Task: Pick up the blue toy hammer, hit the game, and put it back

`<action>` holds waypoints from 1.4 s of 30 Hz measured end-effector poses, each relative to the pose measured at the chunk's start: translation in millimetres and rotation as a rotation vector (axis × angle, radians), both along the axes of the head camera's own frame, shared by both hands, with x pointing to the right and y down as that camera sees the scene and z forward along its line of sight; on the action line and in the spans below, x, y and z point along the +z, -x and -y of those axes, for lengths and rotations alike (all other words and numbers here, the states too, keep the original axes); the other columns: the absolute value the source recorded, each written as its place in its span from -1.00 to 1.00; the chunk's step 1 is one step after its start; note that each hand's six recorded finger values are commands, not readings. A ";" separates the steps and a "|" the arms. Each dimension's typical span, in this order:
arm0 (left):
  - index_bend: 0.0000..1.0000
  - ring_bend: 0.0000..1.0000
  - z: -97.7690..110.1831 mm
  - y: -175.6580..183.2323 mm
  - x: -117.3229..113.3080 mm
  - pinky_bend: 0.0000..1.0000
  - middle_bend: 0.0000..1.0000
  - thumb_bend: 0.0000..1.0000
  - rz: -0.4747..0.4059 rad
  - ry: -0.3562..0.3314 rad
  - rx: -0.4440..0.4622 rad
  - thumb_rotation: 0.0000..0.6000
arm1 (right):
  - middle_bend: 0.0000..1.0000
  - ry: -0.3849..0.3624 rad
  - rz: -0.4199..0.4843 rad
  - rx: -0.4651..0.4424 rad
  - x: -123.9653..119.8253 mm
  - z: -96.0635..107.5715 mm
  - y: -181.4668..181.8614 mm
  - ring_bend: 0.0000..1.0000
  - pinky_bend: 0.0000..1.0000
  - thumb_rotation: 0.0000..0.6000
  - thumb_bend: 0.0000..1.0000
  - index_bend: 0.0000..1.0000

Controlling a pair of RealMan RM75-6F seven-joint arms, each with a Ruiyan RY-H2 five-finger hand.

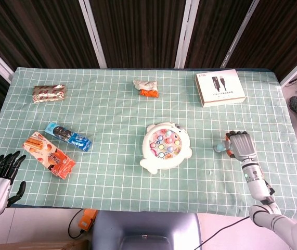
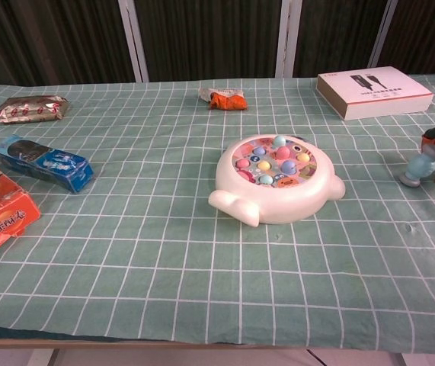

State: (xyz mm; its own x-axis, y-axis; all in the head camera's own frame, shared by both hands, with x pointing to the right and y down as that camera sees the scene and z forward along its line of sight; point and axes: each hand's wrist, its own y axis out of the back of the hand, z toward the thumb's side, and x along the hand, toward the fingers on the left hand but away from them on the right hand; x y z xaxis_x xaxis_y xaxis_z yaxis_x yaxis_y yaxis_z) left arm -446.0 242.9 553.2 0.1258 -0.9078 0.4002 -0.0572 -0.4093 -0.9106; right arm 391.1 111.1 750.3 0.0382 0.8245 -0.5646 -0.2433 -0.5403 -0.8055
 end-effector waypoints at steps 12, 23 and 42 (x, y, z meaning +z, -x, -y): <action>-0.98 -1.00 -0.9 -0.6 -0.2 -0.97 -1.00 -0.03 0.001 0.000 0.002 1.00 | -0.09 -0.002 0.006 -0.002 -5.5 -5.1 -6.5 -0.09 0.01 1.00 -0.23 0.04; -0.98 -1.00 -4.0 -0.8 -2.2 -0.97 -1.00 -0.03 0.001 -0.006 0.008 1.00 | -0.47 -0.026 0.073 -0.032 -33.4 -24.9 -3.0 -0.34 -0.18 1.00 -0.30 -0.35; -0.97 -1.00 -4.2 -2.6 5.7 -0.97 -1.00 -0.03 0.035 0.023 0.010 1.00 | -1.00 -0.230 0.081 0.068 -184.6 -138.2 -11.6 -1.00 -0.86 1.00 -0.34 -1.00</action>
State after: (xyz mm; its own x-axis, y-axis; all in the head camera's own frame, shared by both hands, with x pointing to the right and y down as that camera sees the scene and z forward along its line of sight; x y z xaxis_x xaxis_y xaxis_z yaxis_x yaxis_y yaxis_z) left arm -443.4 247.0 558.8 0.1199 -0.8972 0.4250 -0.0210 -0.4302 -0.9025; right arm 402.7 249.2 565.7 0.0153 0.9330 -0.3596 -0.1424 -0.3539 -0.9244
